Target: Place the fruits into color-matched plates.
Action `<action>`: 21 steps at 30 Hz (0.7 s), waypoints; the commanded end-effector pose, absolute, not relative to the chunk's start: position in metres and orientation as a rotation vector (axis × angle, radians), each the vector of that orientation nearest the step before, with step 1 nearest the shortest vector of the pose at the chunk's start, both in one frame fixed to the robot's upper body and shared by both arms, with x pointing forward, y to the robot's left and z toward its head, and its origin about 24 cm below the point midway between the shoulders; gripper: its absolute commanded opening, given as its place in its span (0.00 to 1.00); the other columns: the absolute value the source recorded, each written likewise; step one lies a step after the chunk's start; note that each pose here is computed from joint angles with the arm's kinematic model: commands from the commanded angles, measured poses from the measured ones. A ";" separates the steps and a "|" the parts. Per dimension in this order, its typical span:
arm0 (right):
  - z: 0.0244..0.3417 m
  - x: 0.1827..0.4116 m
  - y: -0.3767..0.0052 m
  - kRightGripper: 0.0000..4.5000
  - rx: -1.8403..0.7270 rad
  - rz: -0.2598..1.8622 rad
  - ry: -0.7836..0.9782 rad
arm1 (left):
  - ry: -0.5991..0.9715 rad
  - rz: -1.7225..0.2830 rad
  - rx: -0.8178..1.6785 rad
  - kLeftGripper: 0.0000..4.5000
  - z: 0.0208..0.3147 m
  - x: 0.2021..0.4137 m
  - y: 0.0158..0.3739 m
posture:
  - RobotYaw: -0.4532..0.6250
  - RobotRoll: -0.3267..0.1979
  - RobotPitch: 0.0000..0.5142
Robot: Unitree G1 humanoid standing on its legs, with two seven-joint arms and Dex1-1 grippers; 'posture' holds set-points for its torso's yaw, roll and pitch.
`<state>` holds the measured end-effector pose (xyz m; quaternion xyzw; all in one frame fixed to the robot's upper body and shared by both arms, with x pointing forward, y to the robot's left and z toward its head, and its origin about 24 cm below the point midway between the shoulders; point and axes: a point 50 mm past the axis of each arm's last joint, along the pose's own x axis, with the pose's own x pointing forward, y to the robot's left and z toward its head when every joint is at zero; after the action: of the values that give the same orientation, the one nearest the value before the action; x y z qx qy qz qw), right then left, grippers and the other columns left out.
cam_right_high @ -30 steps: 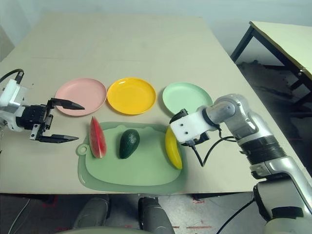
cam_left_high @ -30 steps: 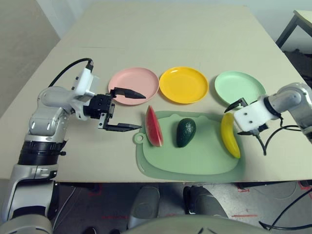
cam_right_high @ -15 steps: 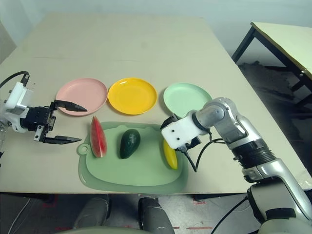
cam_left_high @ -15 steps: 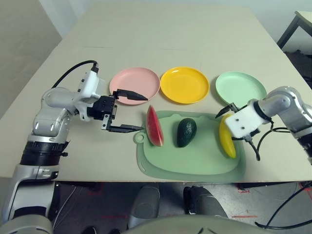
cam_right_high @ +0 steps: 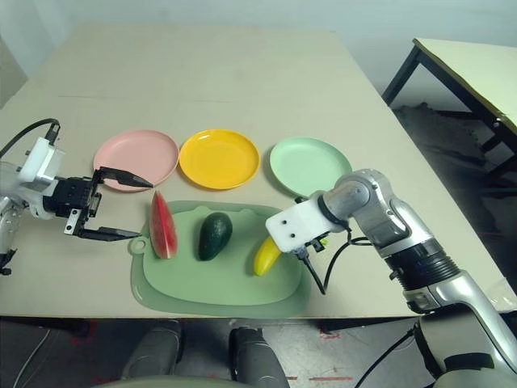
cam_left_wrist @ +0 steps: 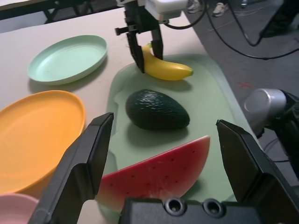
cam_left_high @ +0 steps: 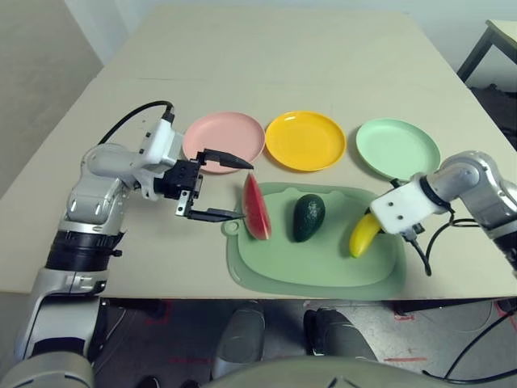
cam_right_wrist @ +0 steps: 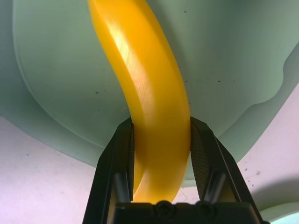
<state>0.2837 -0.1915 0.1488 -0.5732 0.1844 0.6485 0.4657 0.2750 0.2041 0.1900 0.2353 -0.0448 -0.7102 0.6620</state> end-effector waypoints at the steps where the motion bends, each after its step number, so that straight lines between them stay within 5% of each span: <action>1: 0.176 0.296 -0.183 0.37 -1.431 1.526 0.390 | -0.095 -1.596 0.518 1.00 0.191 0.279 0.200 | 0.62 0.62 0.21; 9: 0.241 0.358 -0.150 0.37 -1.366 1.205 0.157 | -0.031 -1.357 0.531 1.00 0.192 0.296 0.201 | 0.62 0.62 0.22; 21: 0.196 0.403 -0.114 0.37 -1.259 1.044 0.148 | -0.009 -1.025 0.617 1.00 0.194 0.320 0.206 | 0.66 0.62 0.25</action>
<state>0.4003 -0.1178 0.1929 -0.5457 0.0739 0.4759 0.6857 0.3165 0.2089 0.1967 0.2871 -0.0110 -0.4929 0.8213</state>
